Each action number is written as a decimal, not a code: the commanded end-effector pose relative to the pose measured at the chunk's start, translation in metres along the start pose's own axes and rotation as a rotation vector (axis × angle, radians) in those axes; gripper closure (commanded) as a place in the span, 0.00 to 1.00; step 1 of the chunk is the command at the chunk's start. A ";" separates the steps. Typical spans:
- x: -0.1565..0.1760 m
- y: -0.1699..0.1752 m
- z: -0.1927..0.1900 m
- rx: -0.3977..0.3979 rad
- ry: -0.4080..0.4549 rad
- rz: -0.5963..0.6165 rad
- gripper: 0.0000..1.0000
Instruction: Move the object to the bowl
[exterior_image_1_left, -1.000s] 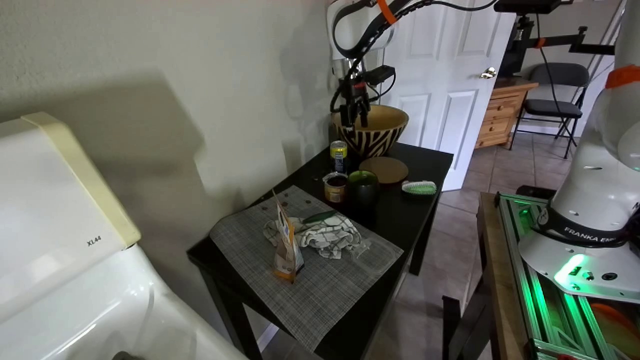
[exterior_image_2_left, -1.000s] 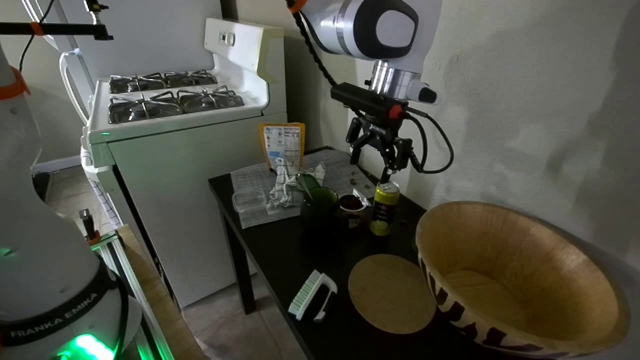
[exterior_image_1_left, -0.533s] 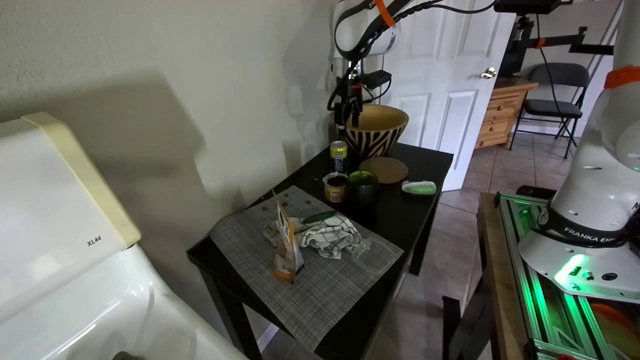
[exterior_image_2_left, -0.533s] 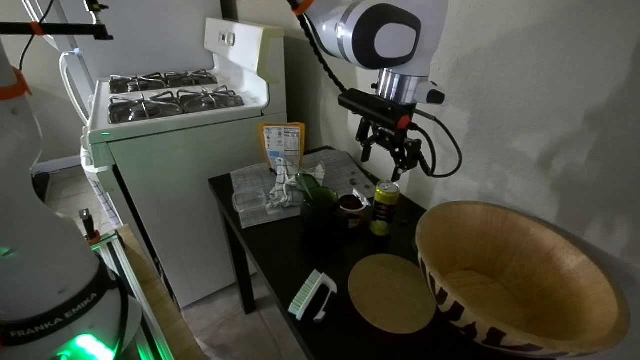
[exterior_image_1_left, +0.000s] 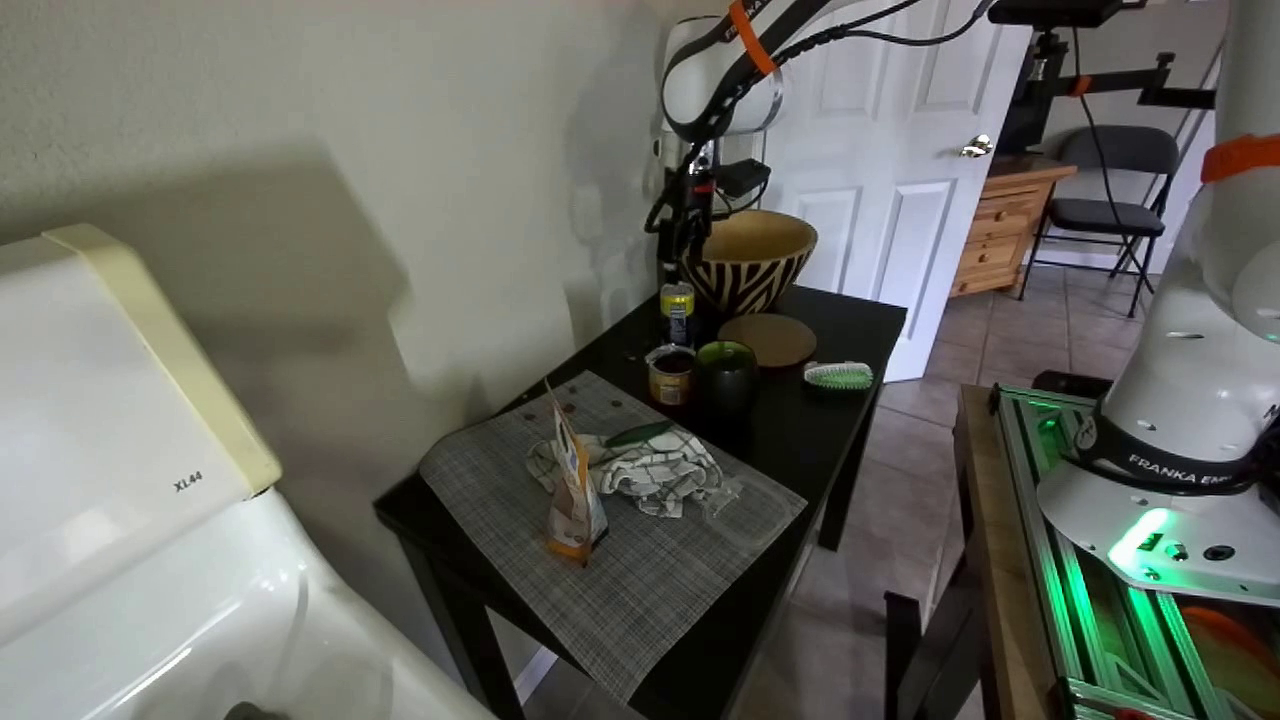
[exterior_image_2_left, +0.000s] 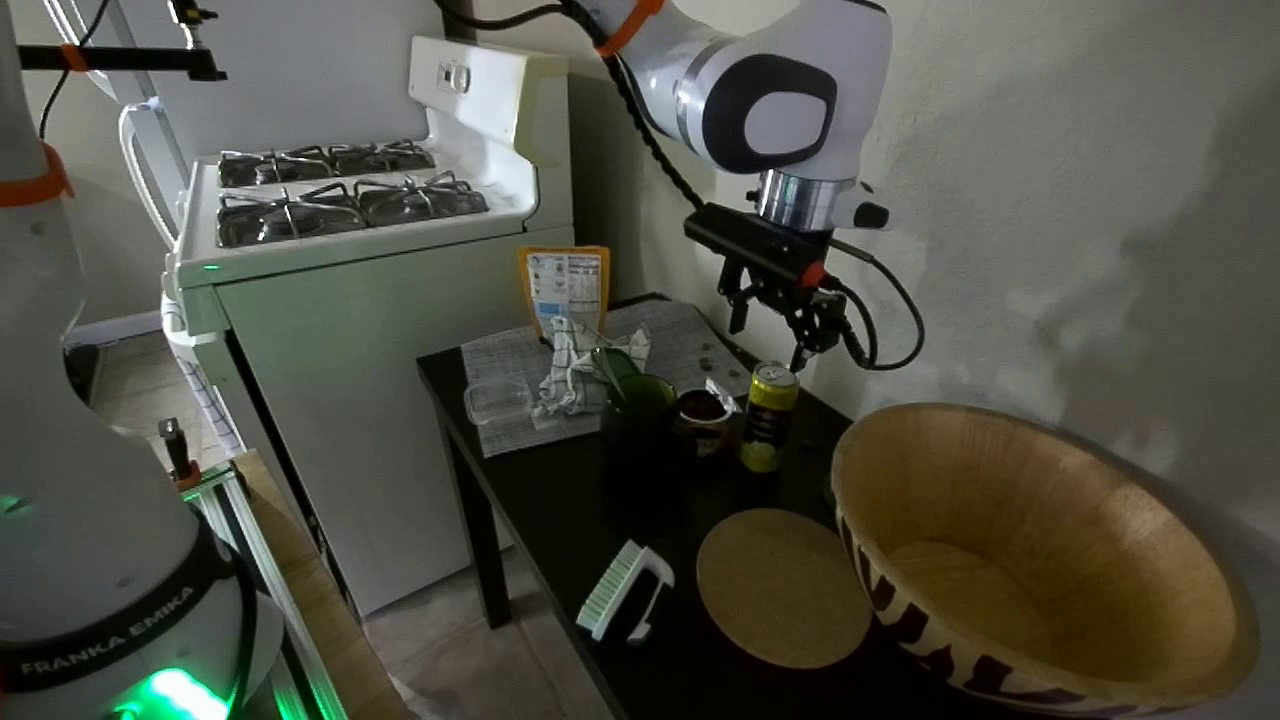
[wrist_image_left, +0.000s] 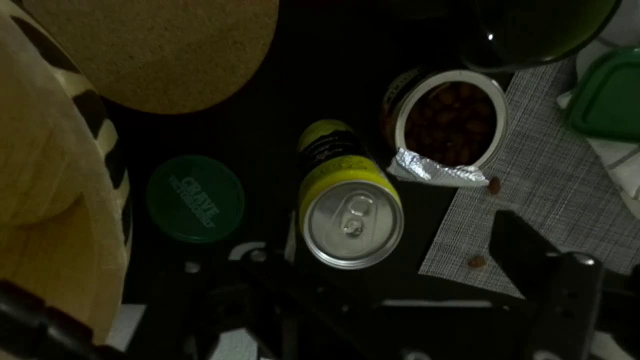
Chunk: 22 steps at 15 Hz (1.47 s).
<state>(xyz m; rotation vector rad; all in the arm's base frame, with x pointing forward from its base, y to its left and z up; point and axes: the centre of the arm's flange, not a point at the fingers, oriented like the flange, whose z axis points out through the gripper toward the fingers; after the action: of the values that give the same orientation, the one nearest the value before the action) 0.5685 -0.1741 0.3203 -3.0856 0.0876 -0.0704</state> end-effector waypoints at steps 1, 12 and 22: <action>0.009 0.003 0.022 0.016 0.072 -0.017 0.00; 0.009 0.010 0.042 0.008 0.065 0.012 0.00; 0.013 0.013 0.048 -0.002 0.056 0.027 0.51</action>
<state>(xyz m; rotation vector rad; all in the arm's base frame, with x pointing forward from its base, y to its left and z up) 0.5789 -0.1844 0.2806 -3.0902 0.1032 -0.1478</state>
